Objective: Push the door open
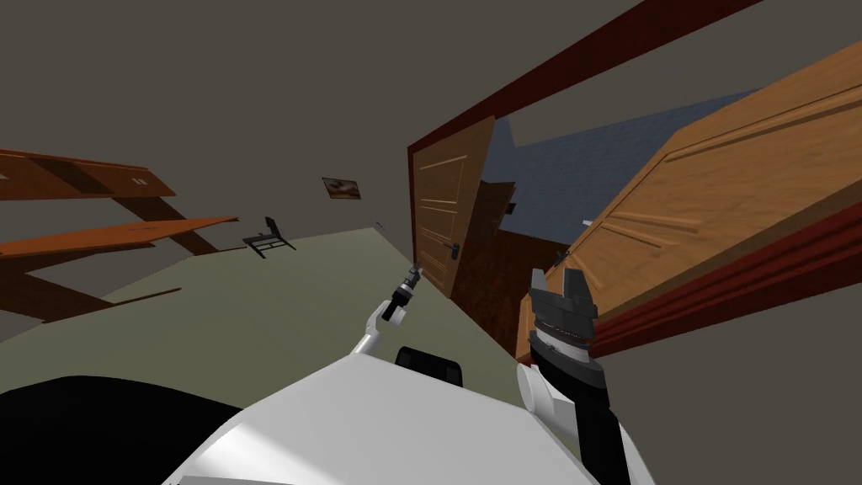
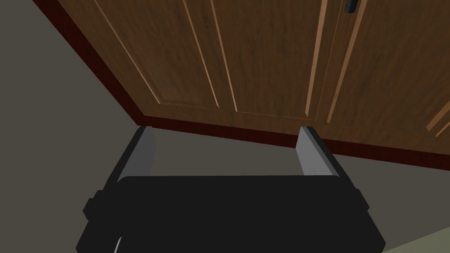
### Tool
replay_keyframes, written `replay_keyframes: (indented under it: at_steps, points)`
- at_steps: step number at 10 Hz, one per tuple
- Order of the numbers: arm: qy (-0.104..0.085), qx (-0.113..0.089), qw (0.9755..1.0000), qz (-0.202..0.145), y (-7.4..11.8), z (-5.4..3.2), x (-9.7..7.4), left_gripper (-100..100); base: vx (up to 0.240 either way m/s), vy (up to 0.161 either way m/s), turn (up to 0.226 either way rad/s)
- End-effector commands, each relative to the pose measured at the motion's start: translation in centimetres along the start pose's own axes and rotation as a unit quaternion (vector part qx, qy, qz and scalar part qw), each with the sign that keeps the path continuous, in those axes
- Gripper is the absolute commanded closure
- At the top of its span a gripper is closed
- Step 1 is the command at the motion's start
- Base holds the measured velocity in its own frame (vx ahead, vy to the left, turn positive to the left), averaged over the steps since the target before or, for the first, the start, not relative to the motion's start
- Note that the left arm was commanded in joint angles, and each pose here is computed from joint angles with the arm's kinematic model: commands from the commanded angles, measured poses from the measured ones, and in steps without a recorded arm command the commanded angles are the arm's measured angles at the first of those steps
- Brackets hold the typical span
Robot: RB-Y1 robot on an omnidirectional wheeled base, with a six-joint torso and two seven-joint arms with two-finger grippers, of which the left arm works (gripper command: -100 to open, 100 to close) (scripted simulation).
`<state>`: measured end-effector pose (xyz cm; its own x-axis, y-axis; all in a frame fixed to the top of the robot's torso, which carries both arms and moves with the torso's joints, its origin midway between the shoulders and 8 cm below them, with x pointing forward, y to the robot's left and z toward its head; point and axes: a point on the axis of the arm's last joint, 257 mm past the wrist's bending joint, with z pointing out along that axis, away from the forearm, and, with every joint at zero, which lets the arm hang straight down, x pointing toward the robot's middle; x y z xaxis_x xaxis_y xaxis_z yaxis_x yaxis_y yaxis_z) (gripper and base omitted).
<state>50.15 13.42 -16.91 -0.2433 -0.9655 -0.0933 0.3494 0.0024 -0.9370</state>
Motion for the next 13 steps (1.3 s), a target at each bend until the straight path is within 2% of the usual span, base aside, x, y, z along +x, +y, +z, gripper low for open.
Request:
replay_keyframes:
  at_steps: [1, 8, 13]
  points:
    - [0.006, -0.008, 0.9999, -0.004, 0.9, 0.5, 0.7, -100, 0.09, 0.029, -0.026]
    - [0.033, -0.044, 0.9983, -0.02, 4.7, 2.16, 3.1, -100, 0.1, 0.024, -0.03]
    - [0.055, -0.073, 0.9953, -0.031, 7.4, 3.33, 5.3, -100, 0.113, 0.033, -0.033]
